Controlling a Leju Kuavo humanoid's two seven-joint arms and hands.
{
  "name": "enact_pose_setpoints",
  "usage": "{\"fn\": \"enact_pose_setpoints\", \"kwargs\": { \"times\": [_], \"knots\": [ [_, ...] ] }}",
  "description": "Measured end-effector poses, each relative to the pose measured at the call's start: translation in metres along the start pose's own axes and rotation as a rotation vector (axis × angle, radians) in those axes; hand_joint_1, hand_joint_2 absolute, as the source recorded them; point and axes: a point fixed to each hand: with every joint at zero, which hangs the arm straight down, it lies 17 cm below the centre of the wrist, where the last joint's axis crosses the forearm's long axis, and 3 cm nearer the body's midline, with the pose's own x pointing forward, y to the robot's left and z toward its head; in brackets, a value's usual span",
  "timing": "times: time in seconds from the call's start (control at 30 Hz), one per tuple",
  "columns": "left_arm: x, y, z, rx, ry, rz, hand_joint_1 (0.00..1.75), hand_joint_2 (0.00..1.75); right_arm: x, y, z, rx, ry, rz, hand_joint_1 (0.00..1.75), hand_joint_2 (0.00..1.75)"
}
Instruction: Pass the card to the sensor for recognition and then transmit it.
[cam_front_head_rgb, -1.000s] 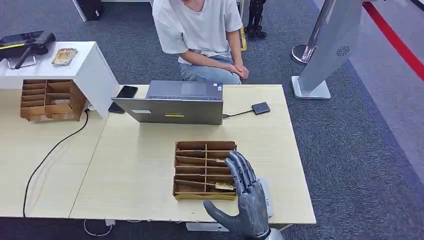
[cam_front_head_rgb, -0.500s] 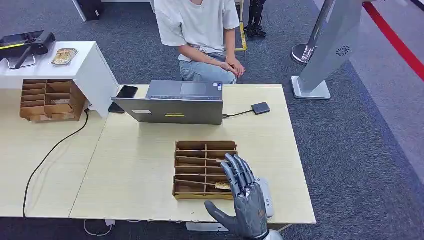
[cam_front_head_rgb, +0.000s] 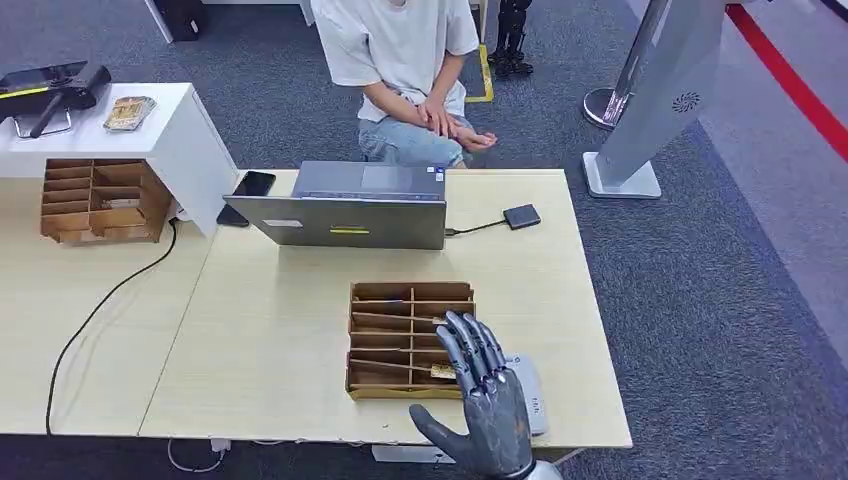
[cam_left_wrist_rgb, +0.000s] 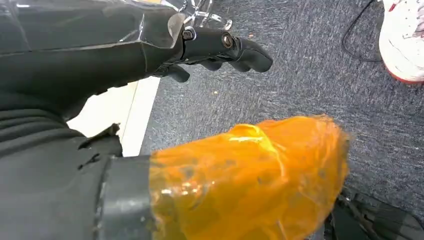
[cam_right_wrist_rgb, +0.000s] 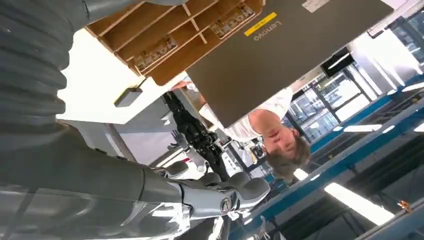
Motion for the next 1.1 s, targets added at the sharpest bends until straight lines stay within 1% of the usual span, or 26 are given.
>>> {"fn": "enact_pose_setpoints", "kwargs": {
  "times": [0.63, 0.83, 1.1],
  "knots": [
    [0.002, -0.002, 0.000, -0.009, -0.010, -0.015, 0.00, 0.00, -0.026, 0.033, 0.020, 0.099, 0.071, 0.087, 0.00, 1.75],
    [0.004, -0.002, 0.000, -0.013, -0.023, -0.029, 0.00, 0.00, -0.037, 0.038, 0.026, 0.118, 0.095, 0.119, 0.00, 1.75],
    [0.005, -0.001, 0.000, -0.016, -0.029, -0.041, 0.00, 0.00, -0.056, 0.039, 0.043, 0.137, 0.160, 0.151, 0.00, 1.75]
  ]
}}
